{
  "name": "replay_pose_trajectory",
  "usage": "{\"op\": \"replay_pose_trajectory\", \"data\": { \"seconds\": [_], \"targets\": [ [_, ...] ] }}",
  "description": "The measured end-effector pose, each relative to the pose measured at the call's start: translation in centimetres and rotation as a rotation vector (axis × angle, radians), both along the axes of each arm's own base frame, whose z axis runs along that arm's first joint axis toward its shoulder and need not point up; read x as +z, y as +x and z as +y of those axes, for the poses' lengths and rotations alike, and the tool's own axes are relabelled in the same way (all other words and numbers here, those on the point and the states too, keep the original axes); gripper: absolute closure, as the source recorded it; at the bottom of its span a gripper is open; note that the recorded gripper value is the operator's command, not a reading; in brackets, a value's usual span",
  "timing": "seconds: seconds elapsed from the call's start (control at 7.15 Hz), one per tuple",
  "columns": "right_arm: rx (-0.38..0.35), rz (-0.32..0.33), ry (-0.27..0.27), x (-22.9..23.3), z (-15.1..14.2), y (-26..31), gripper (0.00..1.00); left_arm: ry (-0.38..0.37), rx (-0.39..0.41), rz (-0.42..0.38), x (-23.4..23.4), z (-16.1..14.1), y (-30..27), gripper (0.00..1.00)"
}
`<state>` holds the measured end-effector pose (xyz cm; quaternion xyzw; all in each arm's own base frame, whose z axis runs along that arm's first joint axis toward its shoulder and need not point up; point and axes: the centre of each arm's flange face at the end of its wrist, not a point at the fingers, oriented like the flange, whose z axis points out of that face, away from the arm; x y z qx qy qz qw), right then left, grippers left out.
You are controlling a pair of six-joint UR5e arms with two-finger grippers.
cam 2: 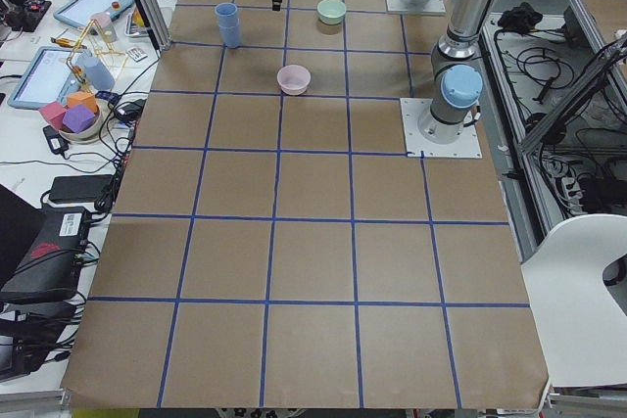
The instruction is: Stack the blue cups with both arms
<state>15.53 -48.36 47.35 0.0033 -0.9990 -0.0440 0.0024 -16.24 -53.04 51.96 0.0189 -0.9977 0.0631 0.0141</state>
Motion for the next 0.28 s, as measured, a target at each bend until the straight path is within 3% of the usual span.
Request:
{"op": "replay_pose_trajectory", "data": {
  "seconds": [0.28],
  "targets": [
    [-0.001, 0.0, -0.006, 0.23, 0.09, -0.02, 0.0, 0.0, 0.0, 0.0, 0.0, 0.0, 0.0, 0.0]
  ]
}}
